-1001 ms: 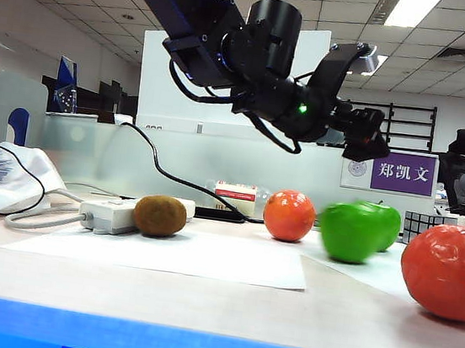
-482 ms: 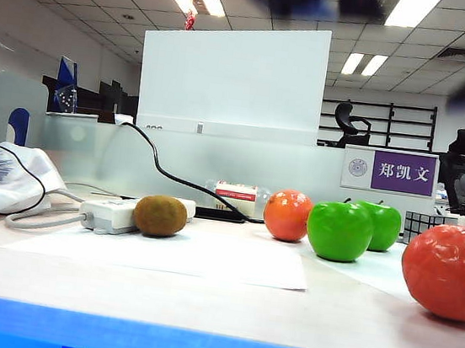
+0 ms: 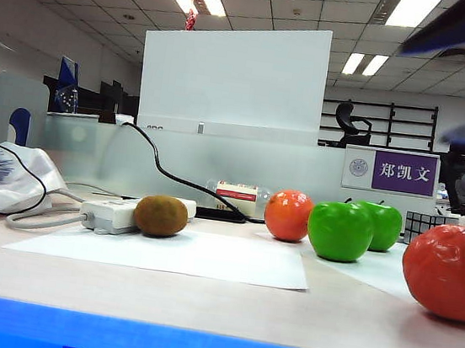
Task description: Put the same fruits together.
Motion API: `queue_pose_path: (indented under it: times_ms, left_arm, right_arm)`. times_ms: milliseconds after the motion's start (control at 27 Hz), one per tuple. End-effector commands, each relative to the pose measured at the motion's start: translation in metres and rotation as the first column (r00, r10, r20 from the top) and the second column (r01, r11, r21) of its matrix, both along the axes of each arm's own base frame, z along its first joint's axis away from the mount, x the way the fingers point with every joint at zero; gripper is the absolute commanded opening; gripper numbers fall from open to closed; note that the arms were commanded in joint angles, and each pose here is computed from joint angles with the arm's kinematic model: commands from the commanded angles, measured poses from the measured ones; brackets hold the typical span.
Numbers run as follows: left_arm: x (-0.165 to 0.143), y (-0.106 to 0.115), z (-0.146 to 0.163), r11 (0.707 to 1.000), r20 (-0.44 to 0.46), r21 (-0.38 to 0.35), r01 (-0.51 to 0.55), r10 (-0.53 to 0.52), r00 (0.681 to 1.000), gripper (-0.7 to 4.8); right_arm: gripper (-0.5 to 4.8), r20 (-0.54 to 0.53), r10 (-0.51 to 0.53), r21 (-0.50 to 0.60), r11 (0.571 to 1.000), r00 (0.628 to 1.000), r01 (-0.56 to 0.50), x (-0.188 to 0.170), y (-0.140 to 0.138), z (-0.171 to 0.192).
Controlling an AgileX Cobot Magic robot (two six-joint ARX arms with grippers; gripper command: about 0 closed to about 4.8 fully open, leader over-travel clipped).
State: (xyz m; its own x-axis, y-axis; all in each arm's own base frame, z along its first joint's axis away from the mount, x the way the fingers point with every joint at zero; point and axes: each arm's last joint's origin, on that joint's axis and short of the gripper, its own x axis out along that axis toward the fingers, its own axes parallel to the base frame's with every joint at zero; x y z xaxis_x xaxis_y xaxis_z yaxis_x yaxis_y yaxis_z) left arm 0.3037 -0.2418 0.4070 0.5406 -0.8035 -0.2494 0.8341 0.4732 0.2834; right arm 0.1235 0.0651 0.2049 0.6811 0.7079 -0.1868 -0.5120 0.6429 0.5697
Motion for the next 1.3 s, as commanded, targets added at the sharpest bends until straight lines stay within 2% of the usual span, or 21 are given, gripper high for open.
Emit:
queue_pose_path:
  times_ms: [37,185,334,482,668,816,964,1076,1298]
  left_arm:
    - [-0.011,0.008,0.005,0.999,-0.050,0.034,0.020,-0.018,0.999,4.79]
    - [-0.024,0.019,0.012,0.998,-0.088,0.069,0.017,-0.011,0.996,4.79]
    - [-0.044,0.034,0.027,0.997,-0.084,0.080,-0.004,0.010,0.996,4.79]
    - [-0.069,0.056,0.048,0.997,-0.060,0.071,-0.037,0.041,0.997,4.79]
    - [-0.101,0.082,0.067,0.994,-0.049,0.075,-0.076,0.080,0.996,4.79]
    - [-0.120,0.098,0.071,0.984,-0.058,0.116,-0.132,0.139,0.989,4.79]
    - [-0.124,0.107,0.067,0.973,-0.091,0.176,-0.148,0.166,0.982,4.79]
    - [-0.125,0.109,0.062,0.962,-0.120,0.223,-0.159,0.189,0.975,4.79]
    - [-0.125,0.109,0.055,0.953,-0.146,0.258,-0.157,0.199,0.969,4.79]
  right_arm:
    - [4.79,0.093,0.044,-0.028,0.999,0.995,-0.042,0.024,0.010,0.015]
    - [4.79,0.138,0.072,-0.111,0.992,0.988,-0.056,0.058,0.025,0.034]
    - [4.79,0.210,0.049,-0.148,0.989,0.976,-0.017,0.095,0.028,0.063]
    - [4.79,0.298,-0.027,-0.193,0.977,0.954,0.088,0.131,0.016,0.086]
    - [4.79,0.314,-0.044,-0.203,0.973,0.948,0.112,0.182,0.000,0.100]
    - [4.79,0.252,-0.017,-0.248,0.965,0.968,0.082,0.220,-0.002,0.089]
    - [4.79,0.209,0.010,-0.315,0.947,0.978,0.058,0.248,0.002,0.065]
    - [4.79,0.157,0.022,-0.337,0.941,0.987,0.033,0.267,0.005,0.046]
    - [4.79,0.083,0.055,-0.373,0.928,0.995,-0.020,0.296,0.012,0.020]
